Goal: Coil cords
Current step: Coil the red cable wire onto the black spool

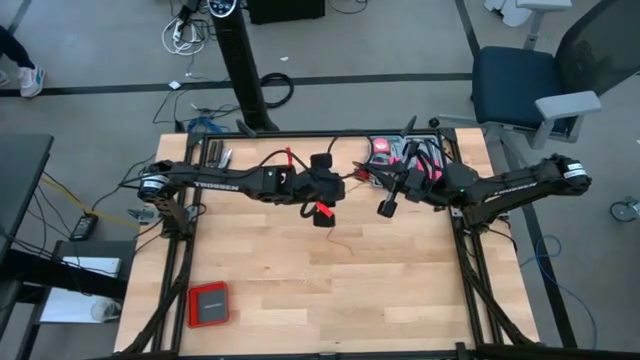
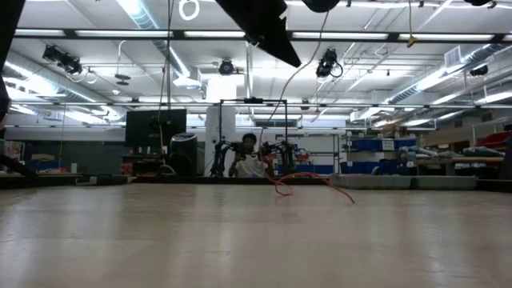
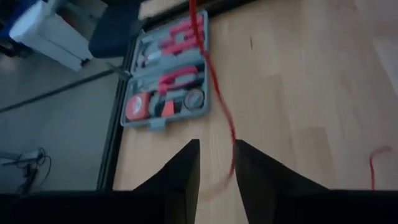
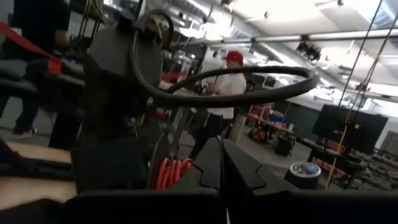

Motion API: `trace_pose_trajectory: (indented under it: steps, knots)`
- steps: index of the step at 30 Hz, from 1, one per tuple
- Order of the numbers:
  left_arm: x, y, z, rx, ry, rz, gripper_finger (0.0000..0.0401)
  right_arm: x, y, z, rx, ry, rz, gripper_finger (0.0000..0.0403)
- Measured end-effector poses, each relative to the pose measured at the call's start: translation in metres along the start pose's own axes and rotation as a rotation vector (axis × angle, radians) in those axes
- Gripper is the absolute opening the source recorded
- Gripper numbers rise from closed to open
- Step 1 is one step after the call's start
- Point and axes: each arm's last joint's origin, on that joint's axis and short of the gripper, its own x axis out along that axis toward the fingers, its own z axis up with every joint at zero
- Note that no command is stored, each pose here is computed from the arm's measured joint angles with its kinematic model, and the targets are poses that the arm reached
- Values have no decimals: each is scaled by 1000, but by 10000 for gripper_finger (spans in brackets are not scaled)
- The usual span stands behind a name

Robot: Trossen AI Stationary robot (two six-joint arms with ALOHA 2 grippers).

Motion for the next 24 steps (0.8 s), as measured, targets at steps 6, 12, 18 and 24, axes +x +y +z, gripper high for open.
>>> trace_pose_trajectory:
  steps: [6, 12, 18, 24]
  knots:
    - [-3, -2, -5, -19, 40, -77, 103, -9, 0, -5, -7, 95, 75, 0]
    - [-5, -3, 2, -22, -39, -141, 103, -13, 3, -13, -1, 172, 162, 0]
    - [2, -11, 1, -43, -174, -263, 103, -18, 8, -15, 10, 216, 202, 0]
    - [18, -33, -22, -67, -231, -298, 103, -23, 12, -21, 20, 291, 236, 0]
